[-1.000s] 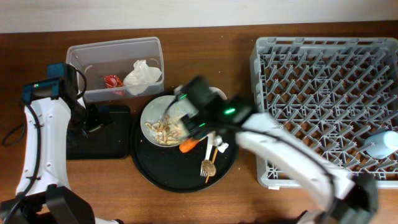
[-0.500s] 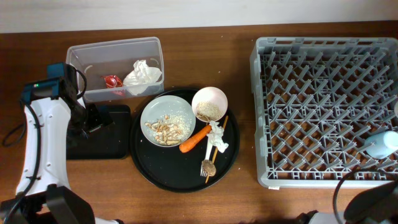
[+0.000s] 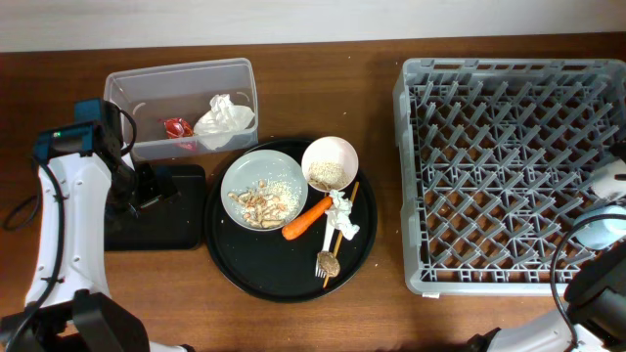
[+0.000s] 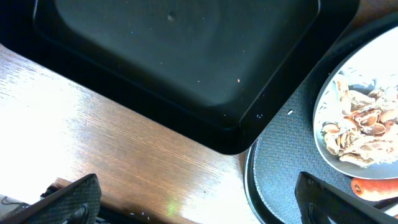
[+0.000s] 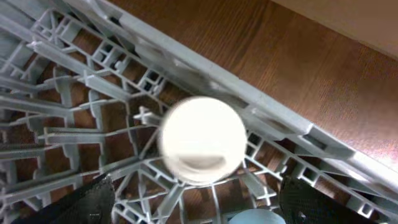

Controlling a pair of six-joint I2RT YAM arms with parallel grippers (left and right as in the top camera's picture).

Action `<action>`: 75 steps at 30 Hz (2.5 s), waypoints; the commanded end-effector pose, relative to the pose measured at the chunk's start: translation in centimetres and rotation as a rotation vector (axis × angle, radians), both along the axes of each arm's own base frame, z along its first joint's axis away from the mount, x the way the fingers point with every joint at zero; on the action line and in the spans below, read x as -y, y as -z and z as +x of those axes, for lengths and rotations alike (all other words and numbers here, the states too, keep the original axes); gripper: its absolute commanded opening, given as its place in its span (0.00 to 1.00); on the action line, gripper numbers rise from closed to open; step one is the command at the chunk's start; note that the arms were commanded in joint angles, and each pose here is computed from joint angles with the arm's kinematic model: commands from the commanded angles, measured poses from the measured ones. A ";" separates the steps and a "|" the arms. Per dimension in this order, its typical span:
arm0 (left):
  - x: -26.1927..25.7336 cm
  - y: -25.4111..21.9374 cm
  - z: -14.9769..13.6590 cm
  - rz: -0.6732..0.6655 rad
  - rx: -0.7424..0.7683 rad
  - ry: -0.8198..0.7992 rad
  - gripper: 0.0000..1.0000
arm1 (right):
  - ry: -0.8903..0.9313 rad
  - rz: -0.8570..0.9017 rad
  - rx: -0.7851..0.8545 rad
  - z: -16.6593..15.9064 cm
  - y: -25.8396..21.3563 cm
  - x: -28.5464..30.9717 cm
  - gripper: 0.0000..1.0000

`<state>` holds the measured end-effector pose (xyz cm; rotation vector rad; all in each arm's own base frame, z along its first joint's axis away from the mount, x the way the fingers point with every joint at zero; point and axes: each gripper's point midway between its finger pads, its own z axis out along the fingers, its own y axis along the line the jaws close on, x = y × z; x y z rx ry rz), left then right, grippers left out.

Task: Sort waste into correct bins and load items into the dishwasher rack
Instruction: 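Grasp the white cup with the right gripper and place it in the rack, then grasp the pink bowl with the left gripper and lift it off the platter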

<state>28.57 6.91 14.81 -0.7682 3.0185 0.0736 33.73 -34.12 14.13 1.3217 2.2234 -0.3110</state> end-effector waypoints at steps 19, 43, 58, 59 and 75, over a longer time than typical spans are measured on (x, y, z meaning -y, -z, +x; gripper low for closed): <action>0.0 -0.2 -0.1 -0.003 0.007 -0.013 0.99 | -1.274 0.319 -0.284 5.3 6.5 -42.2 0.12; 21.5 -2.4 7.5 -0.017 0.412 0.737 0.99 | -0.556 0.207 -0.275 -5.4 -7.3 -25.7 0.68; 37.3 9.3 8.8 -0.068 0.447 1.076 0.83 | -0.526 0.231 -0.305 -6.6 -7.1 -25.1 0.68; 37.5 9.4 9.0 -0.069 0.457 1.075 0.80 | -0.526 0.231 -0.306 -6.6 -7.1 -25.1 0.68; 38.0 10.8 9.0 -0.071 0.445 1.084 0.01 | -0.533 0.228 -0.307 -6.6 -7.1 -25.1 0.68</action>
